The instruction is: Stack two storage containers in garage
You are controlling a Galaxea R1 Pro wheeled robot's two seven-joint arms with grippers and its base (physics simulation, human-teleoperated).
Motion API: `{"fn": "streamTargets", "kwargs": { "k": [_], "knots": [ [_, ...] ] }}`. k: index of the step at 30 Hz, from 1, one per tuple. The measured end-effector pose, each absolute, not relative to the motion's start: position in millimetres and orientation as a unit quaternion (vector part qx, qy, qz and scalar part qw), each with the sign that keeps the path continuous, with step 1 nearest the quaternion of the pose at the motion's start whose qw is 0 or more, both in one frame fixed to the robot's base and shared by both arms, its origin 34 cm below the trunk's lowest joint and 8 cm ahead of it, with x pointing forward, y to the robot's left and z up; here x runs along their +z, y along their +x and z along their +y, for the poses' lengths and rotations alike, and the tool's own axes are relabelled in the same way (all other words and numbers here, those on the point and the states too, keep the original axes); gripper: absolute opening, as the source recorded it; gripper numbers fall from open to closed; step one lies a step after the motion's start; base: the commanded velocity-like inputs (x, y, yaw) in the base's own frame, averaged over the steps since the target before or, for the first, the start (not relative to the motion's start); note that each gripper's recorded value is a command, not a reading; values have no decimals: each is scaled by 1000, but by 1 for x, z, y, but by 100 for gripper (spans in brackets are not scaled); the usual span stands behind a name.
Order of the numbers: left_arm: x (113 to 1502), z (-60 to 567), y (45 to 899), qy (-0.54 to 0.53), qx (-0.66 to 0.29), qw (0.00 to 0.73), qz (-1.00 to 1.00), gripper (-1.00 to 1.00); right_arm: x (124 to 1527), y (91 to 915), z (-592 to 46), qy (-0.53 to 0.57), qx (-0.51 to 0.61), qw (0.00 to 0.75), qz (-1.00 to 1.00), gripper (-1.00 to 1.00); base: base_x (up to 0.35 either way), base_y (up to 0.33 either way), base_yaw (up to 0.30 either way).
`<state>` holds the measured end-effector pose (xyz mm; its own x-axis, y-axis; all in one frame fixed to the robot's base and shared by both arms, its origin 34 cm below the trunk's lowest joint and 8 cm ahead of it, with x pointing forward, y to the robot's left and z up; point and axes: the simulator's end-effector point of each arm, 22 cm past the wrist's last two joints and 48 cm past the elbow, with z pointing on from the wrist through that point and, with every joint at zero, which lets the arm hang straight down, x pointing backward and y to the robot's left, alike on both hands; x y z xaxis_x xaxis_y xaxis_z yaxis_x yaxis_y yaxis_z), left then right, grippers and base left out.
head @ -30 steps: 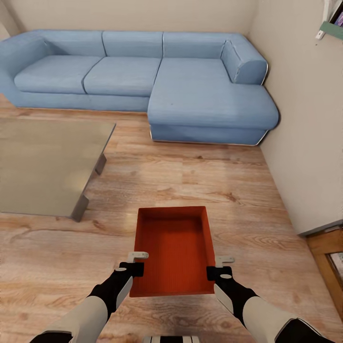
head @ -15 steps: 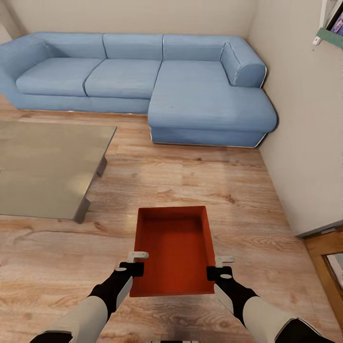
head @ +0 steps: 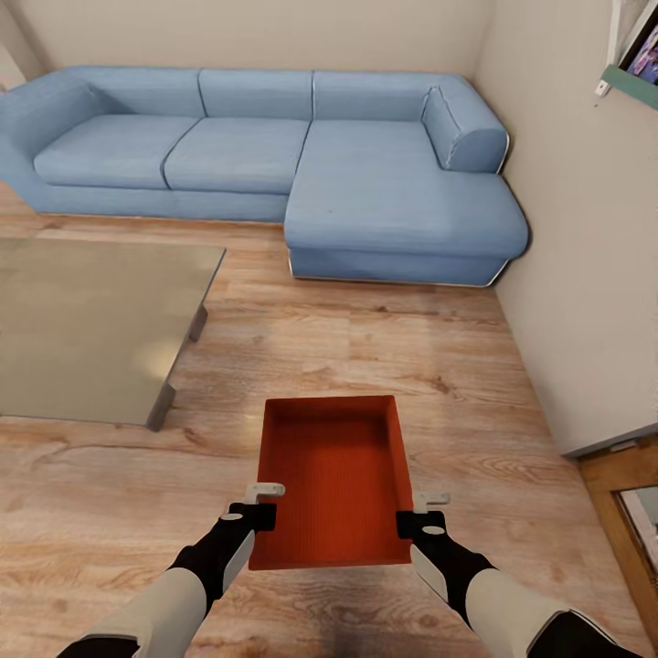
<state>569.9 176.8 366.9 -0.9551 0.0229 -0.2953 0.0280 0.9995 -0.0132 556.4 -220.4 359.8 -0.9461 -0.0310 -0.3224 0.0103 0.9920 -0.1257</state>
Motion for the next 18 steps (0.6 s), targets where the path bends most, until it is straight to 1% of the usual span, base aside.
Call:
{"fn": "streamTargets", "kwargs": {
  "k": [18],
  "knots": [
    [399, 176, 572, 12, -8, 149, 989, -100, 392, 559, -221, -5, -62, 164, 984, -100, 0, 0, 0]
  ]
}}
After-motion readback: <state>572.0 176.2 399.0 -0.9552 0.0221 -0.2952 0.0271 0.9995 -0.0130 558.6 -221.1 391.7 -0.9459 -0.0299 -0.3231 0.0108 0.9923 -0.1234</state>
